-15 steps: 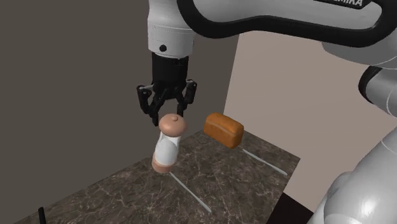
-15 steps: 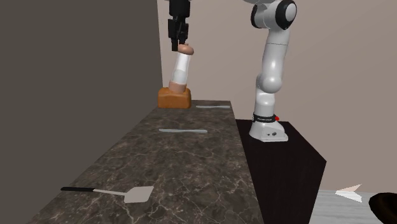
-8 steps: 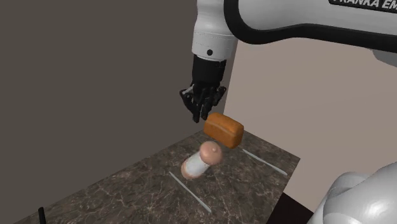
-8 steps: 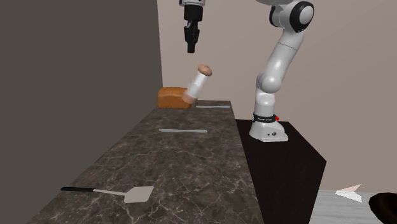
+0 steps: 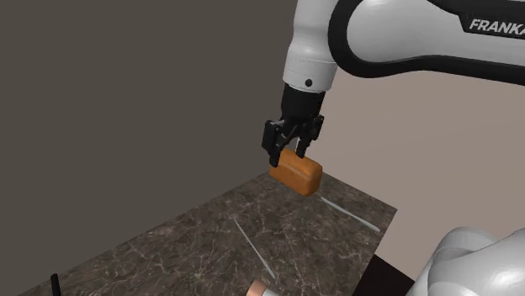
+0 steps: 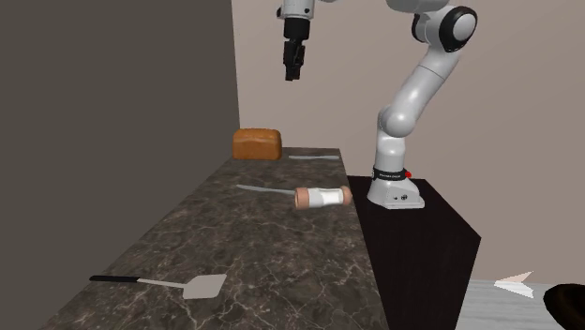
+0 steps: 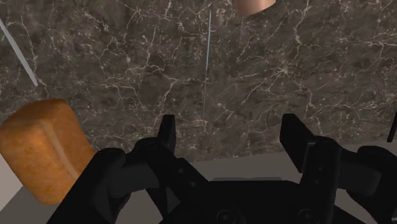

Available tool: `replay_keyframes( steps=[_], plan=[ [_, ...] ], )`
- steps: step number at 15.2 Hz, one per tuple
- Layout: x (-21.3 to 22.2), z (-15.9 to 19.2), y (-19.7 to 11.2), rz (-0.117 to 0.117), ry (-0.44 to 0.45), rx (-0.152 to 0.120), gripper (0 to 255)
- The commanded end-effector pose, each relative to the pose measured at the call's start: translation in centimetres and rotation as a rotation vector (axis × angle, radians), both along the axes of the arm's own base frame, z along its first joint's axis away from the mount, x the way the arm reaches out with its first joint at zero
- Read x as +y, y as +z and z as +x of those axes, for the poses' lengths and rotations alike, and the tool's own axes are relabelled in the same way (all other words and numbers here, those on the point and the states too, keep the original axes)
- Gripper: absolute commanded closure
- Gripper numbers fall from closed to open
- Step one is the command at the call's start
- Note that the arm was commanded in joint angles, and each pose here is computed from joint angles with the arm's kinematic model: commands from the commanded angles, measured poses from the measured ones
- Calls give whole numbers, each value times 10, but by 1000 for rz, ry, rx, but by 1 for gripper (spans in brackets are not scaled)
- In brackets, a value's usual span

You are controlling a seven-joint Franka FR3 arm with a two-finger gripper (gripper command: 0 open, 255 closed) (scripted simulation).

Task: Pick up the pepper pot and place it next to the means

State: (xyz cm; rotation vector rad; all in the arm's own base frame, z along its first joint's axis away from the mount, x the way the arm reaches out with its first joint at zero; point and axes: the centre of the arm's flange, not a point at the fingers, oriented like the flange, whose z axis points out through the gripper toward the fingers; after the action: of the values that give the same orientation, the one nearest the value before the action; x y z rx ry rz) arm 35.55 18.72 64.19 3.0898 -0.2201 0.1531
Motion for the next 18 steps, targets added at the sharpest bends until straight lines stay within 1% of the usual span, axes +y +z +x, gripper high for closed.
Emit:
replay_keyframes(
  steps=[1, 18],
  plan=[
    [5, -8, -21, 2, 11, -8, 0],
    [37, -95, -231, 18, 122, -82, 0]
  ],
)
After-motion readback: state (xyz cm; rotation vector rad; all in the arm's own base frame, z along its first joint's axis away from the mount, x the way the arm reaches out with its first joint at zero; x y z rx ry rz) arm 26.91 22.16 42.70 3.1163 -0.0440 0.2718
